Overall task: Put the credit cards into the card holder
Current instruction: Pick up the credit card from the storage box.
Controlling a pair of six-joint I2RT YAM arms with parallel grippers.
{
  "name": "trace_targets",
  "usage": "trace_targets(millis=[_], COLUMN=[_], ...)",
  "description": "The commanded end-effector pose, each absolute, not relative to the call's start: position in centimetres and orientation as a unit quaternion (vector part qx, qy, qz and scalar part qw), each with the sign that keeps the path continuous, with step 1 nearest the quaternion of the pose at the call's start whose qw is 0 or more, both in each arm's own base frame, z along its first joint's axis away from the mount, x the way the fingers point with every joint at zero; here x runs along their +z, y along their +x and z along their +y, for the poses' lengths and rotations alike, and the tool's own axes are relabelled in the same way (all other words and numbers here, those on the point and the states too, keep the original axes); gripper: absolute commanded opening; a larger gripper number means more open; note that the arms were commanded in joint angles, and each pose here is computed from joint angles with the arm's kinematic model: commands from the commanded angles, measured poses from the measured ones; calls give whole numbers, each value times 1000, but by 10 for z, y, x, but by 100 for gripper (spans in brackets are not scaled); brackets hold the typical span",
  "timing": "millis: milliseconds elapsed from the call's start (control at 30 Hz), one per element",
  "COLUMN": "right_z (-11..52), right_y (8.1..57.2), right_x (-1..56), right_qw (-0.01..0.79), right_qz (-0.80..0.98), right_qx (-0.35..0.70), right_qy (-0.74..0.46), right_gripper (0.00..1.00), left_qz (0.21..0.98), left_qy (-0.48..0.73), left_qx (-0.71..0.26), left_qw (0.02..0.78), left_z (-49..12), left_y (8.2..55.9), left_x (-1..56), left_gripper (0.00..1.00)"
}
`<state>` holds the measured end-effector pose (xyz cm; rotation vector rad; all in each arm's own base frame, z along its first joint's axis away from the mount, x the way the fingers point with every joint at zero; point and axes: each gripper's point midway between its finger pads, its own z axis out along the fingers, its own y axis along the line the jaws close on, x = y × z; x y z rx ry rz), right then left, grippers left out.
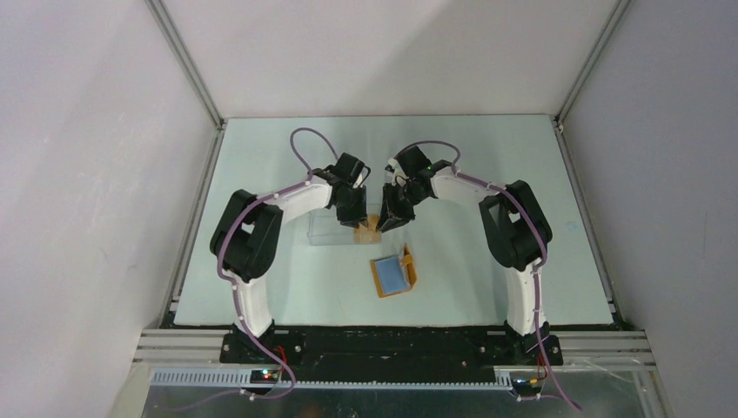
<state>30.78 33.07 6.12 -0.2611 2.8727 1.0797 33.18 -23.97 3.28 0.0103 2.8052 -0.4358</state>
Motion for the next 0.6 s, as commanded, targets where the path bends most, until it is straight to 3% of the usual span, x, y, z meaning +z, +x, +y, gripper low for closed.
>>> trace_targets(millis=[0,567], right_z=[315,314], right_y=[292,291], right_x=[29,28], right_qw=[-3,-5], right_qz=[948,948], right_qx=[306,306], right_qy=[-84,-84], right_gripper=[22,23], left_qz=[977,973], left_qy=[1,1], left_qx=[-154,-177], left_qw=[147,149], left_z=[-241,-251], left_y=[333,334], left_x=[26,34], left_gripper=[34,20])
